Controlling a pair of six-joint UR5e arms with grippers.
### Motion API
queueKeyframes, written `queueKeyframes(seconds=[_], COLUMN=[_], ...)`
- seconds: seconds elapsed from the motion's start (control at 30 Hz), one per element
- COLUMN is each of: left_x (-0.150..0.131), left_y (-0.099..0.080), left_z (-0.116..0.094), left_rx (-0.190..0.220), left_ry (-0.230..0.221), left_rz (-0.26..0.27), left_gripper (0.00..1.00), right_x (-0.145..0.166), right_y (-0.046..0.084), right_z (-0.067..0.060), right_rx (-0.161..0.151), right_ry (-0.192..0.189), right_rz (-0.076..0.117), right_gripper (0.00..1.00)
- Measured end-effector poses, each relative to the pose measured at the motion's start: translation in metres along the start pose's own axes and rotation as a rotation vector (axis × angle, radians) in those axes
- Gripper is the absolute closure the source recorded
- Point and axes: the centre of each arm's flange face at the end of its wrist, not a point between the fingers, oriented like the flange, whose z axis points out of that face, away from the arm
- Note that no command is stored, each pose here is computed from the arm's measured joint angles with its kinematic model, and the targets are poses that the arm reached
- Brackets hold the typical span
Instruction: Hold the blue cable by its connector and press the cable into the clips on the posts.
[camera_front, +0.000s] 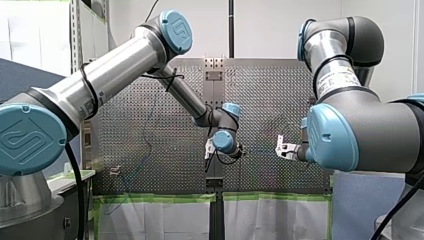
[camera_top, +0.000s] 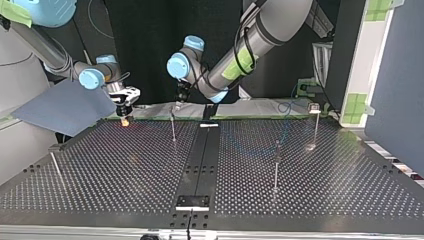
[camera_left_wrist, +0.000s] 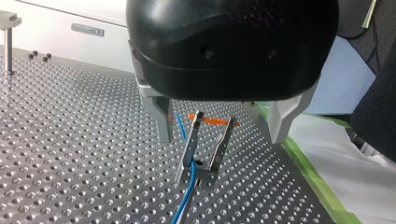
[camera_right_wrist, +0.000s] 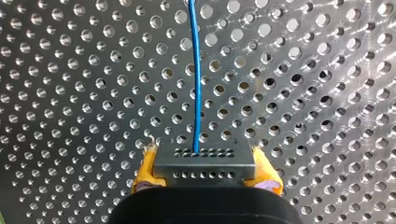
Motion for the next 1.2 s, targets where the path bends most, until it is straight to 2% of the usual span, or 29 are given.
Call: queueKeyframes(seconds=[0.4,0.73,1.0,1.2], left_x=[0.002,0.003,0.010,-0.002], left_y=[-0.001,-0.001,0.006,0.008], left_z=[-0.003,-0.004,-0.016,-0.030], left_rx=[0.000,0.001,-0.007,-0.011], left_ry=[0.014,0.026,0.077,0.043], left_rz=[0.004,0.010,0.038,0.028], left_gripper=[0.00,0.00,0.00,0.00], right_x=[0.000,0.001,0.001,0.000], right_y=[0.001,0.002,0.006,0.006], right_z=[0.000,0.000,-0.001,-0.002], right_rx=[0.005,0.006,0.000,-0.001], right_ry=[0.003,0.001,-0.002,-0.004], right_rz=[0.012,0.015,0.018,0.019], right_gripper=[1.00,1.00,1.00,1.00])
